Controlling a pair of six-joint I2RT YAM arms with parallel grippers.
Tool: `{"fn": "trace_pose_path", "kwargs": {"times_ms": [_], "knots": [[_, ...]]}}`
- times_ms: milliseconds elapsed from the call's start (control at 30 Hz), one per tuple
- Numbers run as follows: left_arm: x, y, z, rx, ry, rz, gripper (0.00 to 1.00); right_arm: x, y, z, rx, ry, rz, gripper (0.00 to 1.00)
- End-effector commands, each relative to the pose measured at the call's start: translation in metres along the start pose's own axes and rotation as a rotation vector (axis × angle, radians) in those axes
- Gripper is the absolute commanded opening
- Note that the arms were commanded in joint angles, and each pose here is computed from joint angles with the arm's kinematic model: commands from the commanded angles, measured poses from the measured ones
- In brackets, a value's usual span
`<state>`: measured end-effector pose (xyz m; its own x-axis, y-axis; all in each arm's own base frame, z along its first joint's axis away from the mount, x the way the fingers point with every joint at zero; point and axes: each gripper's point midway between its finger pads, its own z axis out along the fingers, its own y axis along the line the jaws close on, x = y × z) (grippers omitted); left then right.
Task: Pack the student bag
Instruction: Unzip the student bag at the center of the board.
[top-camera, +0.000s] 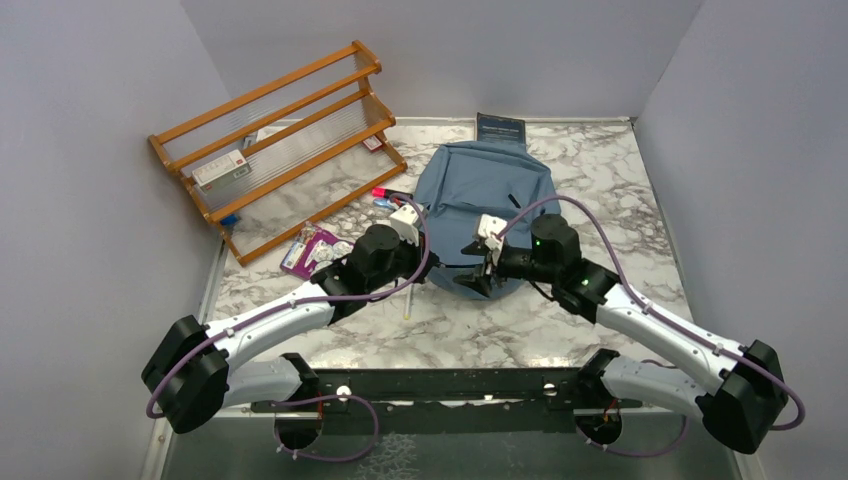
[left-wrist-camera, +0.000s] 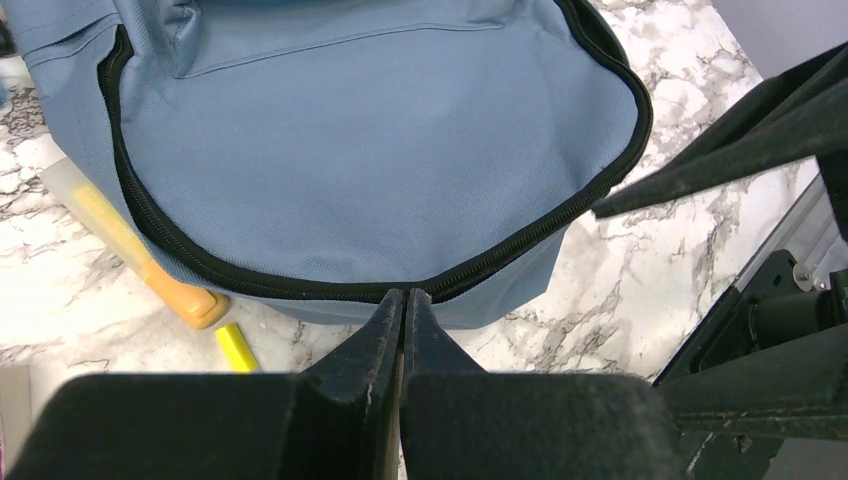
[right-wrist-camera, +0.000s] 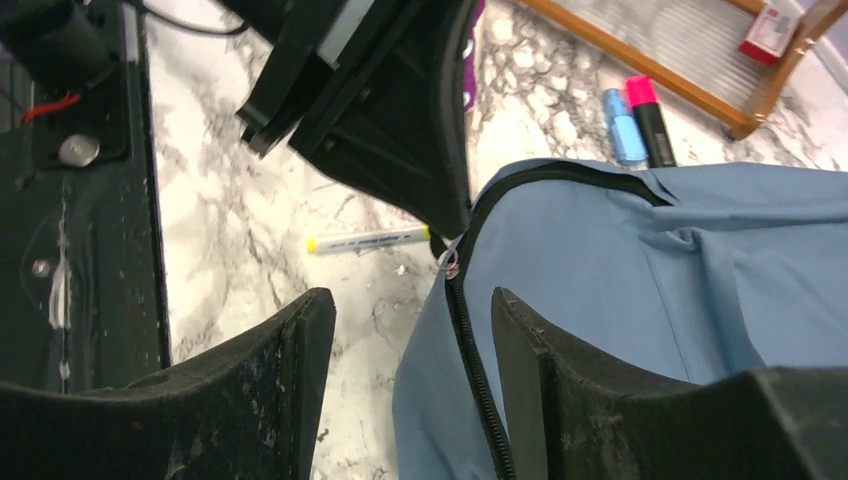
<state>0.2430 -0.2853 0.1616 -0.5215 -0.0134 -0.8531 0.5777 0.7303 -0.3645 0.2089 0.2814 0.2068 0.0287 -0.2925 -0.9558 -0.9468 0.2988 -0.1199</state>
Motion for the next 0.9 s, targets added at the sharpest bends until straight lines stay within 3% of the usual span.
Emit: {"fn": "trace_pose_path", "kwargs": {"times_ms": [0, 200, 867], "knots": [[-0.009, 0.003, -0.001, -0.019, -0.031, -0.005, 0.0, 0.014, 0.019, 0.001, -0.142, 0.046, -0.109, 0.62], [-0.01, 0.004, 0.001, -0.031, -0.026, -0.006, 0.0, 0.037, 0.018, 0.006, -0.154, 0.096, -0.169, 0.62], [-0.013, 0.0, 0.003, -0.013, -0.029, -0.01, 0.0, 0.055, 0.002, 0.023, -0.141, 0.18, -0.173, 0.58]]}}
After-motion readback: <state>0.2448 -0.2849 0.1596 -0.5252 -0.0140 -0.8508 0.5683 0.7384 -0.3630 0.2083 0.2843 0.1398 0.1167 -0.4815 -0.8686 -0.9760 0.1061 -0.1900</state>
